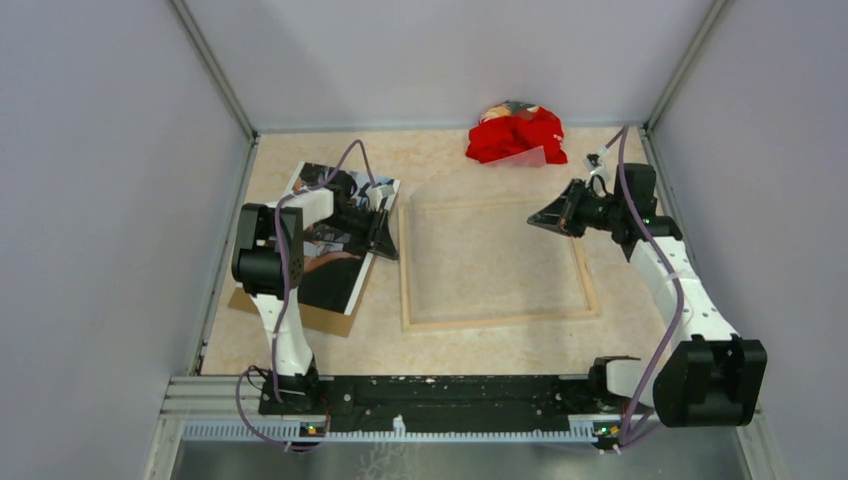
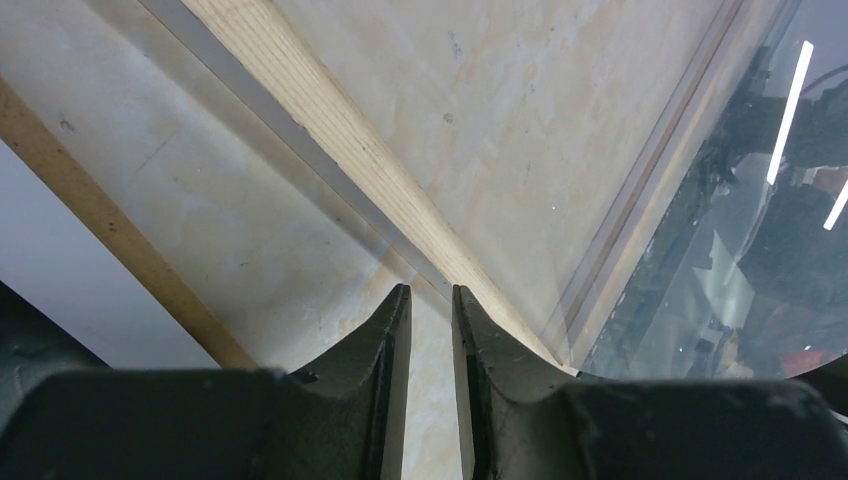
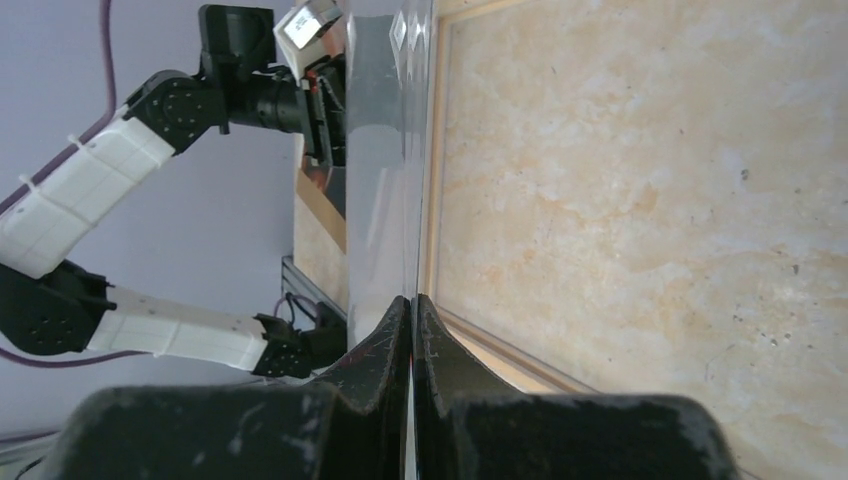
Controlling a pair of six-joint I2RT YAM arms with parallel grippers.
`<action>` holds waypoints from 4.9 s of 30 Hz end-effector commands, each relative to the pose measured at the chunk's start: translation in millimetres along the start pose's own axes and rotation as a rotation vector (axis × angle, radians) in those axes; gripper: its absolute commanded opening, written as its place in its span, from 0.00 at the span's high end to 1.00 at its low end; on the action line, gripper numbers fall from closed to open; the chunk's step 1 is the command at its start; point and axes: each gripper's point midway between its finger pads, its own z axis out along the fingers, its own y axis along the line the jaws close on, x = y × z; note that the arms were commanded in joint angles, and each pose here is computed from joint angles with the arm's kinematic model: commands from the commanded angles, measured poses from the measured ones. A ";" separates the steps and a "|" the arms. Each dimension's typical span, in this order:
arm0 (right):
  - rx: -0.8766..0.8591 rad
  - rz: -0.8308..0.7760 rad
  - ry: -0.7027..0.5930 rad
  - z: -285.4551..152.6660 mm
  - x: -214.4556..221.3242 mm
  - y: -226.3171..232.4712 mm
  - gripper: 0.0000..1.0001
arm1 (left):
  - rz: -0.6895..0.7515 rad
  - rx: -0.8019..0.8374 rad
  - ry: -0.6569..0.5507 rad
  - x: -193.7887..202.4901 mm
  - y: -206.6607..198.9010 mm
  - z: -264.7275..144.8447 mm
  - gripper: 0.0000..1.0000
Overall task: Put the photo into the frame
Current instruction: Place the photo frame item in the photo frame.
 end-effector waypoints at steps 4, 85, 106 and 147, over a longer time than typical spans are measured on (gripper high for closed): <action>0.078 -0.070 -0.040 -5.0 -14.4 -20.6 1.00 | 0.009 0.026 -0.013 0.3 -1.6 0.8 0.72; -0.078 -0.040 -0.023 -1.3 2.8 -7.4 1.00 | 0.000 0.037 -0.003 1.9 2.2 6.5 0.75; 0.197 -0.064 0.013 5.7 7.2 -69.3 0.90 | 0.004 0.037 -0.002 3.0 1.9 6.2 0.75; 0.740 -0.239 0.075 8.2 6.3 -152.1 0.42 | -0.006 0.052 0.001 4.4 1.8 8.1 0.76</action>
